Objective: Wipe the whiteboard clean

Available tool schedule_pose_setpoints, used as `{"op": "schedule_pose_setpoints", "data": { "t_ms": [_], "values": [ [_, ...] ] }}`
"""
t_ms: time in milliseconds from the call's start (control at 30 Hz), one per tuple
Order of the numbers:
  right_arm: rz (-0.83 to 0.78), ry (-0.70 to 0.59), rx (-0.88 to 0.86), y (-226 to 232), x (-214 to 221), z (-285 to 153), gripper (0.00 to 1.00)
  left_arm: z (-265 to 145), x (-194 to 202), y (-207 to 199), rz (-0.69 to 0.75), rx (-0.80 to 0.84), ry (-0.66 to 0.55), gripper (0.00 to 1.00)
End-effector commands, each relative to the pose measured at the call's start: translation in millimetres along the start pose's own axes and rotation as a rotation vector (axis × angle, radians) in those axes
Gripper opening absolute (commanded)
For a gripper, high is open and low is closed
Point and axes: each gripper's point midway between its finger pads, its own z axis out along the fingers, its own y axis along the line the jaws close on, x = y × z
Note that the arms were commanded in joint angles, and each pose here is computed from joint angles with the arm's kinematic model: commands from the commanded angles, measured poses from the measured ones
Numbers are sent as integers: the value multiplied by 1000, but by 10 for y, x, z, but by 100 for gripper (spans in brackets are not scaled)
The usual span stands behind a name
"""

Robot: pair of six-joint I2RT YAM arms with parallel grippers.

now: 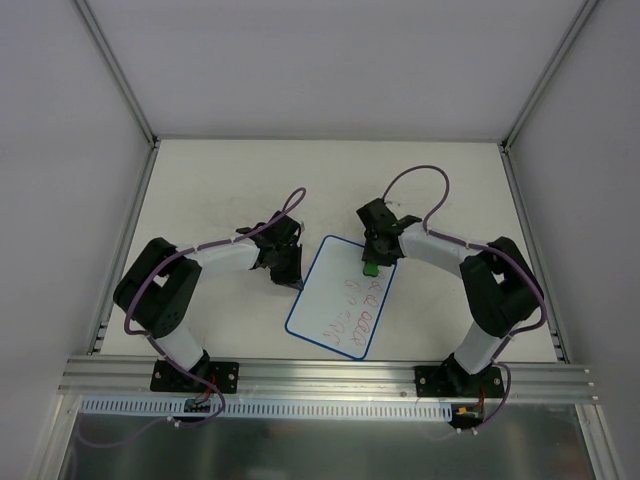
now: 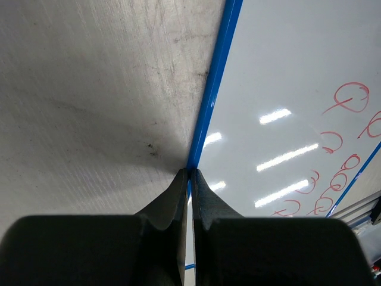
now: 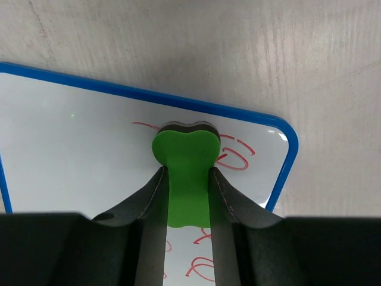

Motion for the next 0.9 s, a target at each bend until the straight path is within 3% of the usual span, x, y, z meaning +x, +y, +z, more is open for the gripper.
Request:
{"op": "schedule_pose_setpoints", "data": {
  "t_ms": [0, 233, 367, 633, 867],
  "values": [
    [-72, 121, 70, -247, 376, 85, 0, 60, 418, 441, -11, -172, 129, 0],
    [-209, 116, -75, 427, 436, -62, 0, 83, 413, 412, -21, -163, 138, 0],
    [-221, 65, -98, 724, 178, -103, 0, 87, 423, 428, -21, -168, 138, 0],
    [-168, 131, 54, 491, 67, 41, 0, 89, 432, 428, -29, -166, 137, 0],
    [-71, 236, 185, -163, 247, 5, 0, 83, 447, 416, -31, -158, 140, 0]
  ]
}}
